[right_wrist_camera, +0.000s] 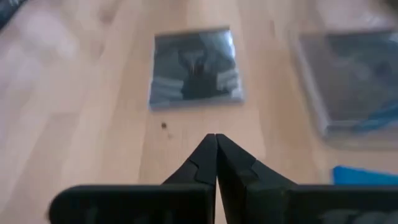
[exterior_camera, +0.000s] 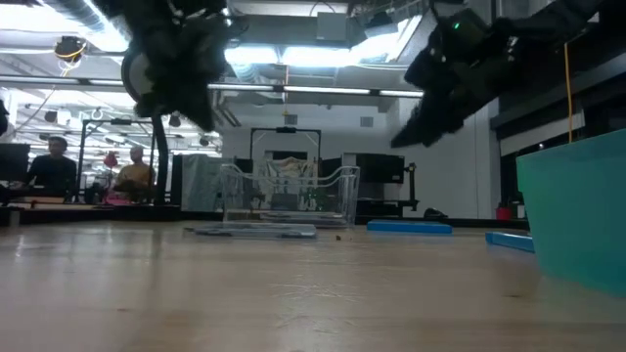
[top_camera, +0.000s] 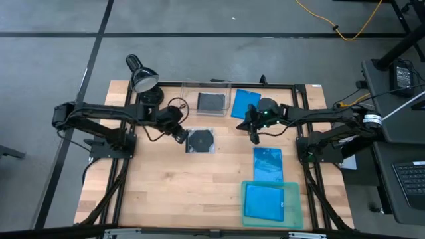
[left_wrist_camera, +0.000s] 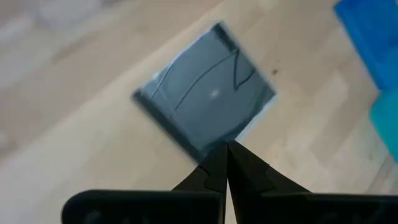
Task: Pick & place jewel cases by type
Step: Put the black cd case into the transparent bin
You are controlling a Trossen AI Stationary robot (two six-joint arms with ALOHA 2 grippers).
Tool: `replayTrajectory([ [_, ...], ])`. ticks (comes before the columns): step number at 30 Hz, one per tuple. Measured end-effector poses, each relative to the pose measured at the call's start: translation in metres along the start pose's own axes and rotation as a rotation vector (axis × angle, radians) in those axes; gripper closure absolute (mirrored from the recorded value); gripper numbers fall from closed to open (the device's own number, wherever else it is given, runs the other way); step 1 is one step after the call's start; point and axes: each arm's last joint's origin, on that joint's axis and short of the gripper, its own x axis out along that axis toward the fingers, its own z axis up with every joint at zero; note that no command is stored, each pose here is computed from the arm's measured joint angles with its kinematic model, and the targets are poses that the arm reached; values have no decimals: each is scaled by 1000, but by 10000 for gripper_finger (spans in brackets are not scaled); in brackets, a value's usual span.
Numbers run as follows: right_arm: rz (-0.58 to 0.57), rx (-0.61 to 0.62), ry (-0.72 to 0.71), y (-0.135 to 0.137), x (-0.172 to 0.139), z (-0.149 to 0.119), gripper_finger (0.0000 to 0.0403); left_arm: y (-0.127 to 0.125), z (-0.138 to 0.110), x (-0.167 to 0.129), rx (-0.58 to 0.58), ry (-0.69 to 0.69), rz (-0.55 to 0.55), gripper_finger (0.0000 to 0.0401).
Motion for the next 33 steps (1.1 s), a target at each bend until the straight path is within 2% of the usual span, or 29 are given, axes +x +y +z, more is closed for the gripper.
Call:
replayTrajectory([
  [6, 32, 26, 124, -1, 31, -22, 398, 18, -25, 13, -140, 28, 13, 397],
  [12, 73, 47, 202, 3, 59, -32, 394, 26, -35, 25, -225, -1, -62, 389],
  [19, 126, 7, 228, 5, 93, -18, 399, 30, -39, 35, -287, -35, -153, 318],
  [26, 146, -17, 299, 0, 118, -10, 394, 35, -43, 40, -307, -52, -124, 243],
  [33, 166, -31, 348, -4, 134, -9, 399, 38, -44, 47, -344, -65, -70, 207],
])
